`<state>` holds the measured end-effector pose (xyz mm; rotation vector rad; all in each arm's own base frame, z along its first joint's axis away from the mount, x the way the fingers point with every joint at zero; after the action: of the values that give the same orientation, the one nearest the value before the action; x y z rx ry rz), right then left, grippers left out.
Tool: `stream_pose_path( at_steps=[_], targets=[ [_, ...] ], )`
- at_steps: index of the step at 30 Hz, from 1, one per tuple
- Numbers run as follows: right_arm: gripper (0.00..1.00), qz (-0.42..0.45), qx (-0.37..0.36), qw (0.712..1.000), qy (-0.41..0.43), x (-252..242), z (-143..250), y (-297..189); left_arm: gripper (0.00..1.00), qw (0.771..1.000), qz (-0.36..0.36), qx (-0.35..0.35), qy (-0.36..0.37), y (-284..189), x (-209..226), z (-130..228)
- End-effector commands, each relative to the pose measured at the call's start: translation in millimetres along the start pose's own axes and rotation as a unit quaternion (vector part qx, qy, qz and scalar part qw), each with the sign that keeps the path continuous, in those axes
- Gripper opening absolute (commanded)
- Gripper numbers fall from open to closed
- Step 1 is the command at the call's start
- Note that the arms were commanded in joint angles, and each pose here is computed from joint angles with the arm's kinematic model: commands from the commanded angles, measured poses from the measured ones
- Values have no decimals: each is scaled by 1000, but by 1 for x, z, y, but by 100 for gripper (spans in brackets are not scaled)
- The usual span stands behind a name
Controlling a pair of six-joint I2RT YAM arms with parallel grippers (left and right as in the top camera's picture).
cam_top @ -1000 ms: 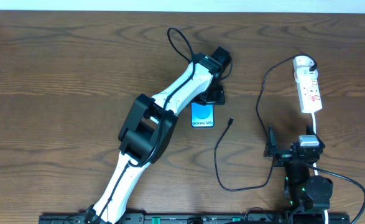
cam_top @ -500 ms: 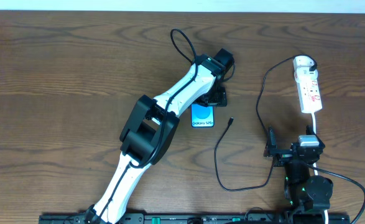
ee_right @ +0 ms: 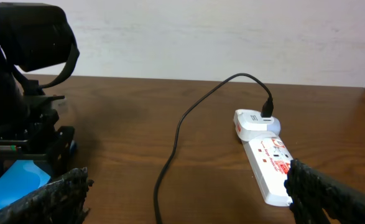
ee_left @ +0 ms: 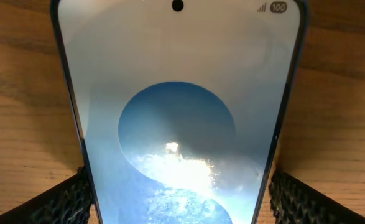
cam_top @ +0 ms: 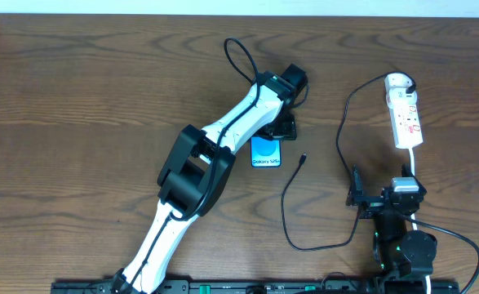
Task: Plug charger to phone and switch on socket
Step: 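Lower the left gripper onto the smartphone and align with its edges, then close the left gripper on the smartphone's long edges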
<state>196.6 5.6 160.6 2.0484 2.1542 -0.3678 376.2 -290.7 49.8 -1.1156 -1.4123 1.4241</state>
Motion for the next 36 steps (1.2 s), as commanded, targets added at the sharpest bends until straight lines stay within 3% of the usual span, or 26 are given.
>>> stream_pose_path(
  at_steps=[1,8,36],
  targets=[
    [99,-2,1,1000,-2,1,1,0,85,999,-15,31,2,26,1,10],
    [99,-2,1,1000,-2,1,1,0,80,999,-15,31,2,26,1,10],
    [99,-2,1,1000,-2,1,1,0,75,999,-20,38,-15,14,13,1]
  ],
)
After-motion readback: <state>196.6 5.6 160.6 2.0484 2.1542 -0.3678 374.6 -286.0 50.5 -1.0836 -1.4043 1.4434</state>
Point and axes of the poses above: each gripper's point midway between its finger pads, its own y axis out along the fingers, its own x axis along the line the jaws close on, z = x × y, the point moved 5 cm from there along -y, back along the fingers, and after that the axes turned 14 degrees about -y, right-handed, at the moved point
